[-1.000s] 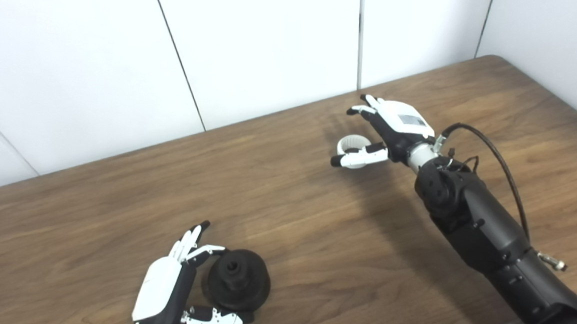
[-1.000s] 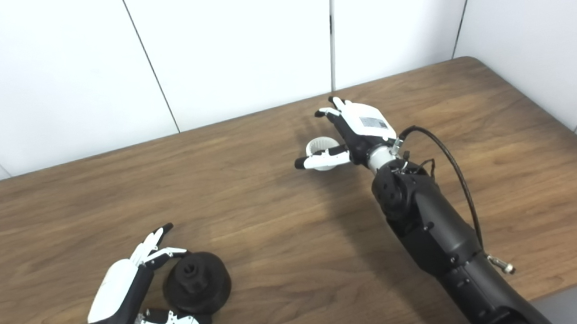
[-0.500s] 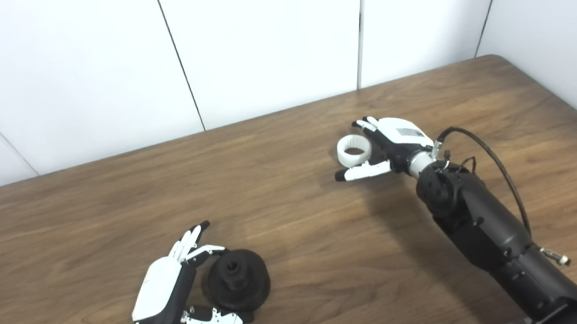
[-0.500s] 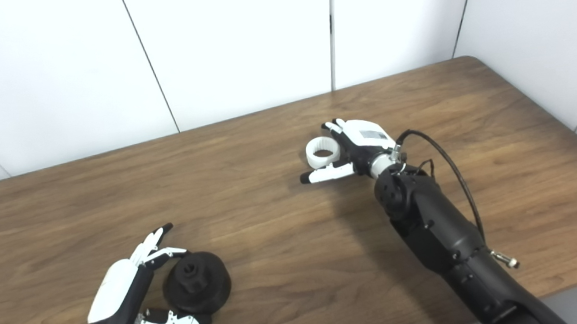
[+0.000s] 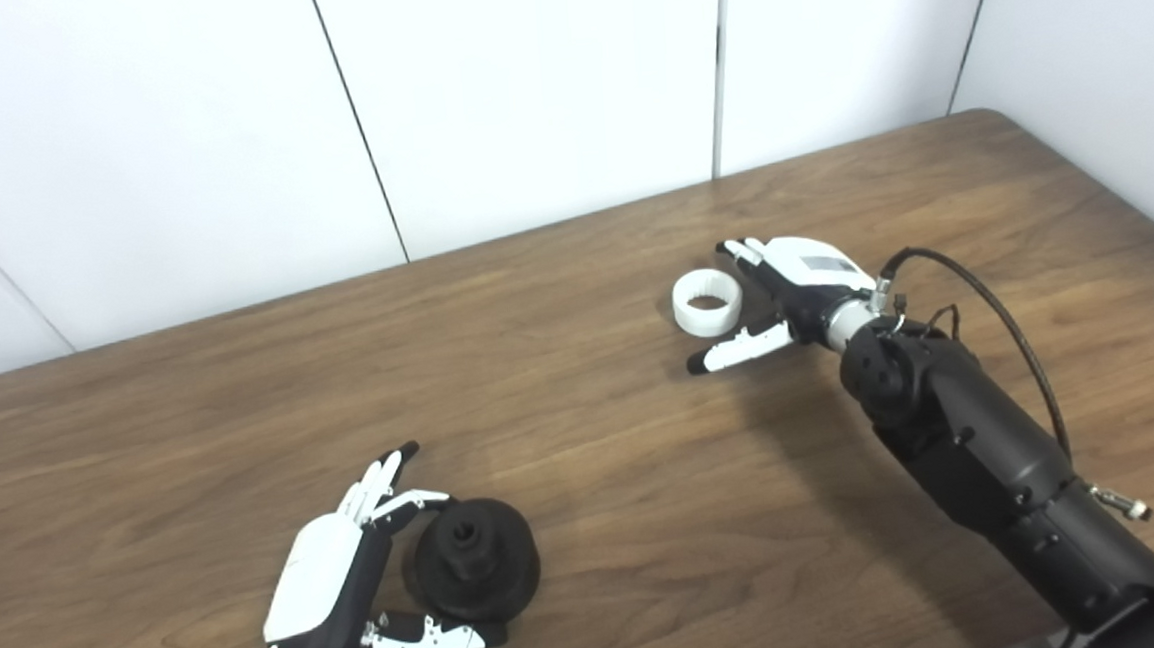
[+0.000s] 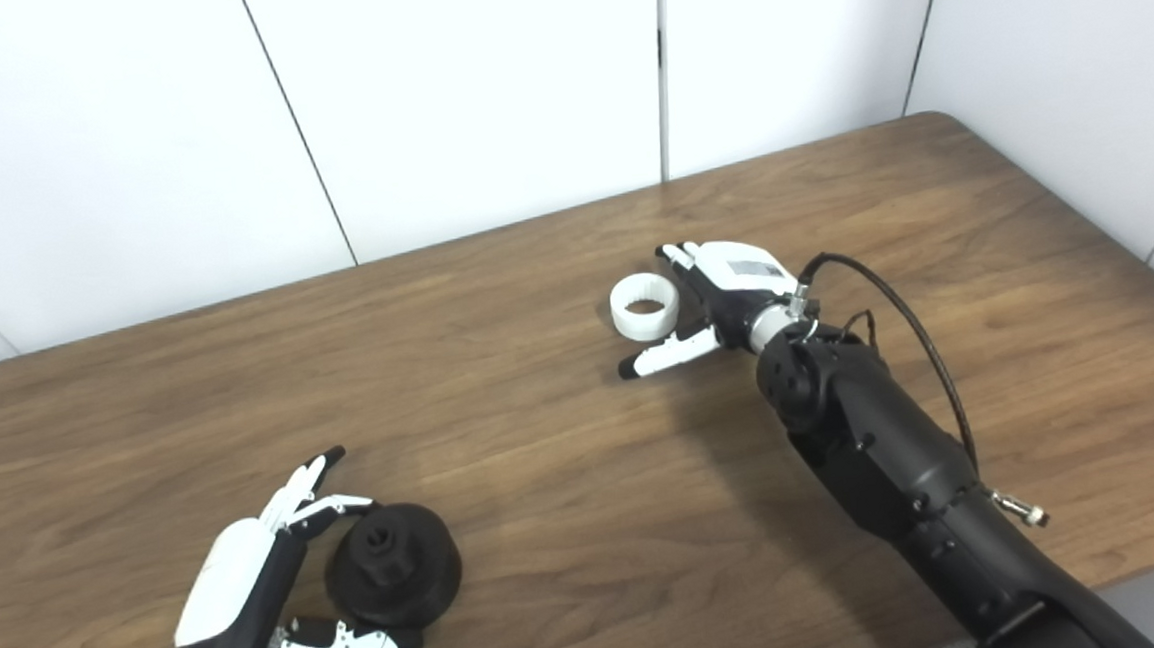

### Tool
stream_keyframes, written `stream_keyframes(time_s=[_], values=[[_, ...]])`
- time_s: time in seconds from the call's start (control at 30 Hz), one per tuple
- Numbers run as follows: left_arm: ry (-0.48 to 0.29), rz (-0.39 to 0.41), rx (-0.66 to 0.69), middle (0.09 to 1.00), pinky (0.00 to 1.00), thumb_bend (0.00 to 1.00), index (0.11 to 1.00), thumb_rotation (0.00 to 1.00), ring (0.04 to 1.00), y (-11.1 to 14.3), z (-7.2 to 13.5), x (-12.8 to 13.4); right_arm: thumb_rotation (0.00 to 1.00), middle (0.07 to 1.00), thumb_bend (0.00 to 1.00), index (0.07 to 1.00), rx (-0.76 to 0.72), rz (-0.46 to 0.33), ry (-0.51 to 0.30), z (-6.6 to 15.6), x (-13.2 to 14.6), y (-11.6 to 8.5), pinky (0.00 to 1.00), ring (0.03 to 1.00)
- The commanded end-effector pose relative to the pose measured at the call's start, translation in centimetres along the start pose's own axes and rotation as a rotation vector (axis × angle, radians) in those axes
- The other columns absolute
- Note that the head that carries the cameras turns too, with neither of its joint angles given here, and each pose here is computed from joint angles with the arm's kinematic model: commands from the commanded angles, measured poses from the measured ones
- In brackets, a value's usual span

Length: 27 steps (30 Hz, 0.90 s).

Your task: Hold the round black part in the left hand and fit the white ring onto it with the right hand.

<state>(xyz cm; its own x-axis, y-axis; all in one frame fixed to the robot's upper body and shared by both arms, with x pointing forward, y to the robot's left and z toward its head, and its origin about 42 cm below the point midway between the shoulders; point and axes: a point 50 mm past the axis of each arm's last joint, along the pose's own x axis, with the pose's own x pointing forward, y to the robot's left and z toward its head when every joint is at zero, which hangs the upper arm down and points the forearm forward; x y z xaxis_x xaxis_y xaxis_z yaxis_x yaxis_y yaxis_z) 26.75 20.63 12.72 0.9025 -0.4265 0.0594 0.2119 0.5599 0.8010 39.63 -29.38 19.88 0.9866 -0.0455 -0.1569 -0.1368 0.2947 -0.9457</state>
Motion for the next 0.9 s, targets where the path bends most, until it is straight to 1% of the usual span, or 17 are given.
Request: stream_keyframes(time_s=[0.0, 0.37, 0.5, 0.63, 0.67, 0.87], values=[[0.007, -0.002, 0.036, 1.000, 0.97, 0.94, 0.614, 0.29, 1.000, 0.2, -0.2, 0.1, 0.57, 1.000, 1.00, 0.913, 0.010, -0.094, -0.054, 0.9, 0.3, -1.6, 1.00, 1.000], [0.008, -0.003, 0.028, 1.000, 0.97, 0.94, 0.612, 0.30, 1.000, 0.0, 0.0, 0.1, 0.57, 1.000, 1.00, 0.874, 0.015, -0.129, -0.050, 0.8, 0.6, 0.0, 0.98, 1.000], [0.007, 0.000, 0.027, 1.000, 0.98, 0.94, 0.612, 0.31, 1.000, -0.1, 0.0, 0.1, 0.58, 1.000, 0.99, 0.869, 0.026, -0.132, -0.045, 1.1, 0.8, 0.6, 0.98, 1.000], [0.003, 0.006, 0.020, 1.000, 0.98, 0.94, 0.613, 0.31, 1.000, 0.1, 0.0, 0.1, 0.59, 1.000, 1.00, 0.870, 0.030, -0.131, -0.049, 1.3, 1.1, 0.9, 0.98, 1.000], [0.003, 0.007, 0.018, 1.000, 0.99, 0.94, 0.612, 0.31, 1.000, 0.1, 0.0, 0.1, 0.59, 1.000, 1.00, 0.869, 0.030, -0.132, -0.051, 1.4, 1.2, 0.9, 0.97, 1.000], [0.004, 0.009, 0.018, 1.000, 1.00, 0.94, 0.614, 0.31, 1.000, 0.3, 0.2, 0.1, 0.58, 1.000, 0.98, 0.857, 0.037, -0.134, -0.055, 1.7, 1.3, 1.2, 0.95, 1.000]])
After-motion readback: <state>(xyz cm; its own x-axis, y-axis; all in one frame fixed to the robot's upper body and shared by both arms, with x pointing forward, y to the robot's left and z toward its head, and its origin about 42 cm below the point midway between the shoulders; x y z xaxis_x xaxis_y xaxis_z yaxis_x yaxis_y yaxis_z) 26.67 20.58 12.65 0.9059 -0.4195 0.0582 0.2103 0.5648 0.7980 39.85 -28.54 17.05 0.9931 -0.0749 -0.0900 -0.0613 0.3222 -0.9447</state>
